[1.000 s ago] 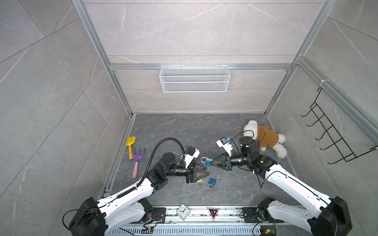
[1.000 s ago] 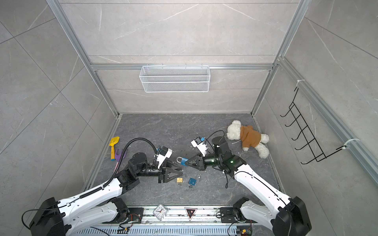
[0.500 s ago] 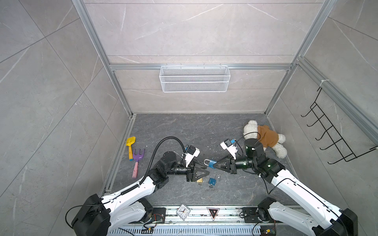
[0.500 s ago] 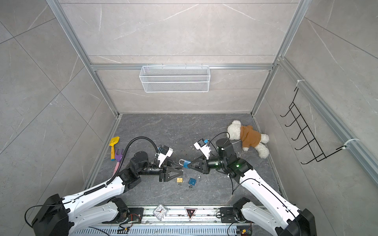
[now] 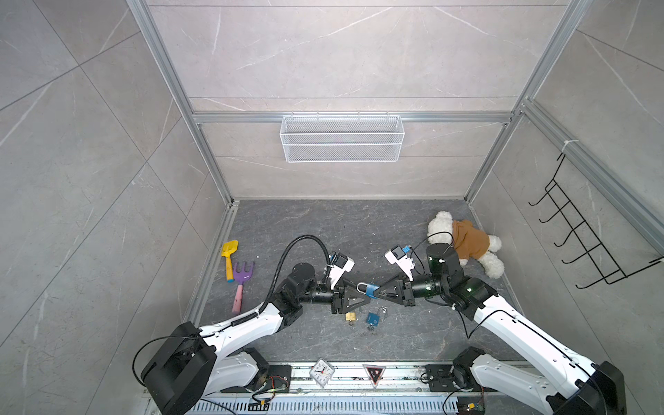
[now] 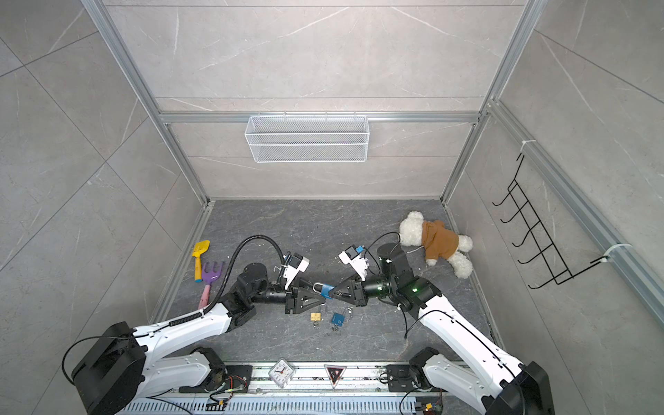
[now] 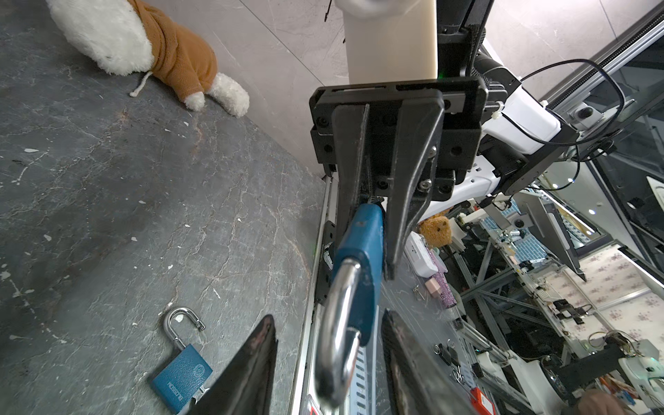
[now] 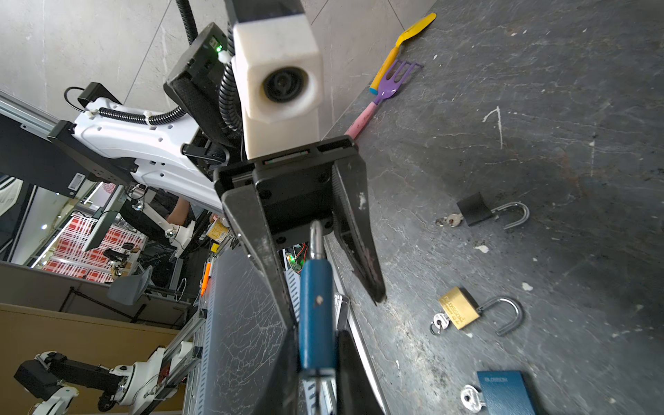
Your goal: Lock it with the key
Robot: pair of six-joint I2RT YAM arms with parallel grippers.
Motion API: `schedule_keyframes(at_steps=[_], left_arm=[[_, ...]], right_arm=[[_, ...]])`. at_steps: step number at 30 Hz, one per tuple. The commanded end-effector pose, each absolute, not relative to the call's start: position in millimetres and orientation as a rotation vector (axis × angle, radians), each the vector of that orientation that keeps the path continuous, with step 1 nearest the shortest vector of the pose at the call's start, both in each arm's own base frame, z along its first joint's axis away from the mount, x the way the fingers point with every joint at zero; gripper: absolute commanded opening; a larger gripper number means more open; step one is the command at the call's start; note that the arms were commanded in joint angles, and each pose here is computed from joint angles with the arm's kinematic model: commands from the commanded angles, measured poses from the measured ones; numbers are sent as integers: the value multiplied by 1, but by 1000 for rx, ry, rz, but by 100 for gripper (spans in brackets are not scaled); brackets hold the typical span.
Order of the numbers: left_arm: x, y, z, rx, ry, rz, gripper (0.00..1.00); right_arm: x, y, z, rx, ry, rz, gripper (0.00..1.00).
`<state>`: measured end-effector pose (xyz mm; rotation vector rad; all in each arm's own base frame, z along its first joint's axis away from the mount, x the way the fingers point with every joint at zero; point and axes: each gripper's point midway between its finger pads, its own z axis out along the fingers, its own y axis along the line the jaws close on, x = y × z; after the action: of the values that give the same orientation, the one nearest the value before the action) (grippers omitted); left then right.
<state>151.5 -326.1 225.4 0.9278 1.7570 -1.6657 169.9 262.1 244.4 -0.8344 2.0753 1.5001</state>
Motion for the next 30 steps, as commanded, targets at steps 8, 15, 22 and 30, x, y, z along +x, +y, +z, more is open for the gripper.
schedule_keyframes(at_steps=[8,15,22,30], left_arm=[[156,-325,263,949,1601,-1689,45],[158,-325,264,939,1596,-1700,41],[158,-328,265,949,1589,-1724,36],[157,-330,264,957,1589,-1746,31]], right_arm=[[173,263,238,-865,2067,1477,0],[173,265,237,-869,2071,1482,0],[173,266,238,-874,2067,1481,0],[172,267,238,-881,2065,1489,0]])
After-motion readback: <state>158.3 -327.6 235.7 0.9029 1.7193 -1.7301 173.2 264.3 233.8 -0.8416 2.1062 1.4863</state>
